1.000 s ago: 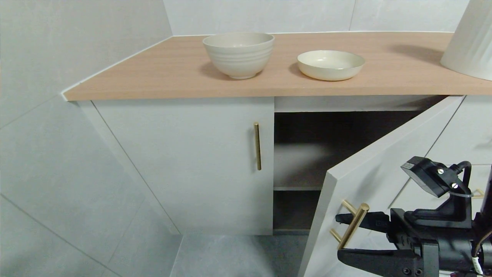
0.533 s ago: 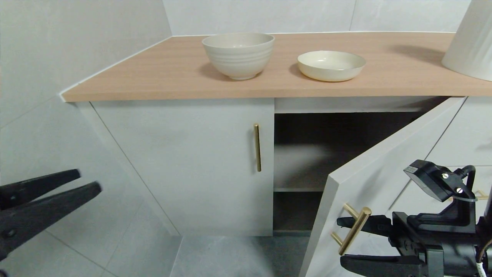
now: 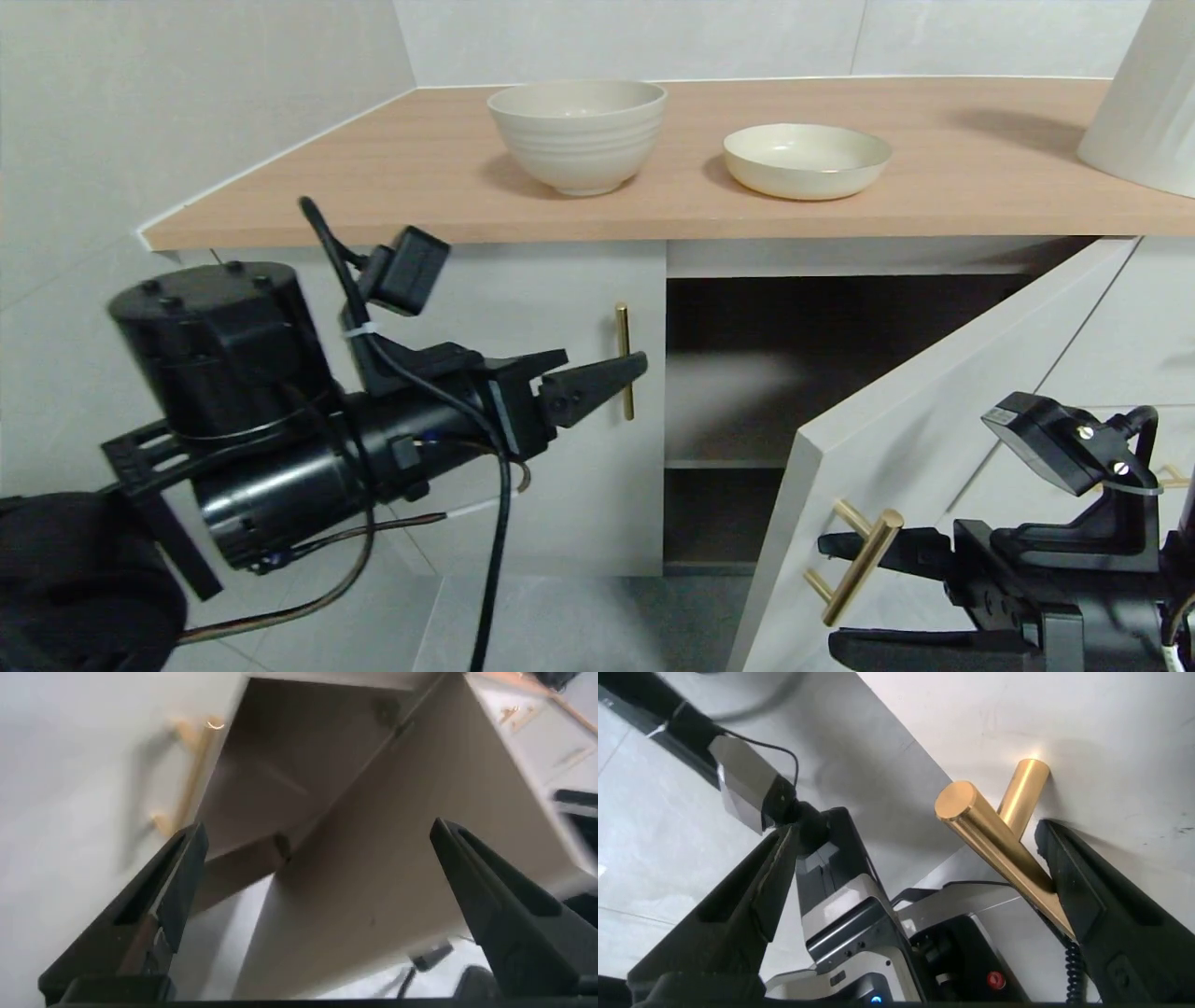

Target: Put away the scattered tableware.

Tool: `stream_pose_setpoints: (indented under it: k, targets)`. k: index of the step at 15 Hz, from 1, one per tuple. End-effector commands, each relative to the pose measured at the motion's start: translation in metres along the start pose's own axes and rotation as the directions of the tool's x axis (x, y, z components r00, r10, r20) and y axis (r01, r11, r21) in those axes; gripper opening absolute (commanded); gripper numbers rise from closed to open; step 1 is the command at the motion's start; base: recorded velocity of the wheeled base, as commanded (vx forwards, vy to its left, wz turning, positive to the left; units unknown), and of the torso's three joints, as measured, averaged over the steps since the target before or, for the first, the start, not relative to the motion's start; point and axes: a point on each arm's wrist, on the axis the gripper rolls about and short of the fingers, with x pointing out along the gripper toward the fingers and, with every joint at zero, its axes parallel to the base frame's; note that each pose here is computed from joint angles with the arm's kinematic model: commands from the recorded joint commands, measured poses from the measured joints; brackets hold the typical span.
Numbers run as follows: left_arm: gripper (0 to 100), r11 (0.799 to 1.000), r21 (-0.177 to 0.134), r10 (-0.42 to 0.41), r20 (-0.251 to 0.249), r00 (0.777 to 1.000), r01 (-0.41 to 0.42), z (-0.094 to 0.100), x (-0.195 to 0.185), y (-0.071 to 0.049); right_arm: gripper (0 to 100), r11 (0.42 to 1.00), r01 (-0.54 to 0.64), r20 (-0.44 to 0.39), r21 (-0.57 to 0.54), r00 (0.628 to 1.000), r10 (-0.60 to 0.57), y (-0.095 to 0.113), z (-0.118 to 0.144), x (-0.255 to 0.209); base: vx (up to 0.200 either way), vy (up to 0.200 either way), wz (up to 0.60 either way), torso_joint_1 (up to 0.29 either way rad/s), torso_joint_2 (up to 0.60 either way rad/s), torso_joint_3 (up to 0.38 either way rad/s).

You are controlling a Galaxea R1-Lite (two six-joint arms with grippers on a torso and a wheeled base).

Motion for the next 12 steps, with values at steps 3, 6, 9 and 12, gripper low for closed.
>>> stream_pose_setpoints:
  k: [3, 6, 9, 12]
  targets:
    - [100, 1.000, -0.024, 0.016, -0.141, 0.990, -0.019, -0.041, 0.026, 0.010, 100, 1.000, 0.006, -0.001, 0.002, 1.000, -0.006, -0.001, 0.000, 0.001, 0.000, 0.000, 0.00, 0.000, 0.00, 0.000]
    - [100, 1.000, -0.016, 0.002, -0.162, 0.987, -0.005, -0.052, 0.032, -0.006, 100, 1.000, 0.007, 0.002, 0.000, 1.000, -0.007, -0.001, 0.000, 0.001, 0.000, 0.000, 0.00, 0.000, 0.00, 0.000]
    - [100, 1.000, -0.016, 0.011, -0.210, 0.978, -0.014, -0.069, 0.041, -0.009, 100, 1.000, 0.013, 0.003, 0.005, 1.000, -0.013, -0.002, 0.001, 0.000, 0.000, 0.000, 0.00, 0.000, 0.00, 0.000]
    - [100, 1.000, -0.016, 0.005, -0.238, 0.971, -0.009, -0.079, 0.046, -0.010, 100, 1.000, 0.012, 0.004, 0.004, 1.000, -0.012, -0.002, 0.001, 0.000, 0.000, 0.000, 0.00, 0.000, 0.00, 0.000]
